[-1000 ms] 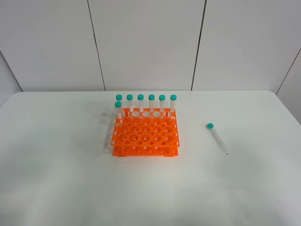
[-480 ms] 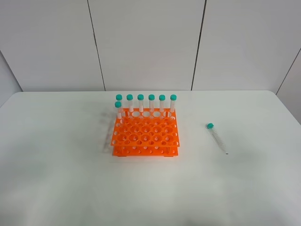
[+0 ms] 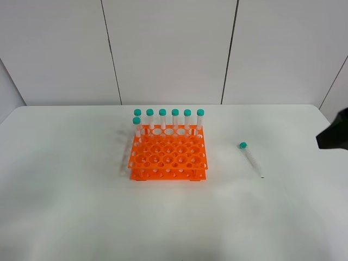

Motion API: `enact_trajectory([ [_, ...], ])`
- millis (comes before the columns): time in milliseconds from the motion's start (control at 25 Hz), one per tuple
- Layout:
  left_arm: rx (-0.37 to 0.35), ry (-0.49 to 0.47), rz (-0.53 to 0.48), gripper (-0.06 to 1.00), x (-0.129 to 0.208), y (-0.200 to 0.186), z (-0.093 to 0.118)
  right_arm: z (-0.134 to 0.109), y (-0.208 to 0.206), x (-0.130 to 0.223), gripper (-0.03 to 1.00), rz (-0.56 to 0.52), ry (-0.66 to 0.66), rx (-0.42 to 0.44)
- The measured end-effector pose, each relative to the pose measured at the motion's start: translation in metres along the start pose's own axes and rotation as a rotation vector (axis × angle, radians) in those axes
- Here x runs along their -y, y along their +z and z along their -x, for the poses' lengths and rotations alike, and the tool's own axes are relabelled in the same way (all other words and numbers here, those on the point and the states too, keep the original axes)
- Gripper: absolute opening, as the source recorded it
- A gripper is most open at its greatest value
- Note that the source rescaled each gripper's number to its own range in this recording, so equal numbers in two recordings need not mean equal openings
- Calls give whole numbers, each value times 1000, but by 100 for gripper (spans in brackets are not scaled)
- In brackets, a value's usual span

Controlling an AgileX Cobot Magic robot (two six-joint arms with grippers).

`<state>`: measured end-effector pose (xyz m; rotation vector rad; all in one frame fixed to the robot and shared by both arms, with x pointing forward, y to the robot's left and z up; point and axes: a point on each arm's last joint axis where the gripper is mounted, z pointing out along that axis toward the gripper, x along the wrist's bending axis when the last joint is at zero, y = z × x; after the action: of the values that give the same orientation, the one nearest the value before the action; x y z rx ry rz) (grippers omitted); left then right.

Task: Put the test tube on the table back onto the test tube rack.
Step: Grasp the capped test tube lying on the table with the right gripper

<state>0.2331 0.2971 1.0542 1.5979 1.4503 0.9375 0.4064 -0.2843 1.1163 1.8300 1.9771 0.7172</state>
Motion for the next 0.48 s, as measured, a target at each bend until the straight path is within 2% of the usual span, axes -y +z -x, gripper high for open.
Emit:
enact_trajectory([
  [40, 0, 0, 0, 100, 0, 0, 0, 1, 10, -13, 100, -33, 4, -2],
  [80, 0, 0, 0, 100, 0, 0, 0, 4, 33, -35, 100, -113, 11, -5],
  [200, 0, 0, 0, 100, 0, 0, 0, 9, 73, -61, 100, -247, 22, -11],
  [360, 0, 0, 0, 100, 0, 0, 0, 14, 125, -87, 100, -331, 26, -9],
  [480, 0, 0, 0, 100, 0, 0, 0, 6, 161, -94, 100, -372, -32, -20],
])
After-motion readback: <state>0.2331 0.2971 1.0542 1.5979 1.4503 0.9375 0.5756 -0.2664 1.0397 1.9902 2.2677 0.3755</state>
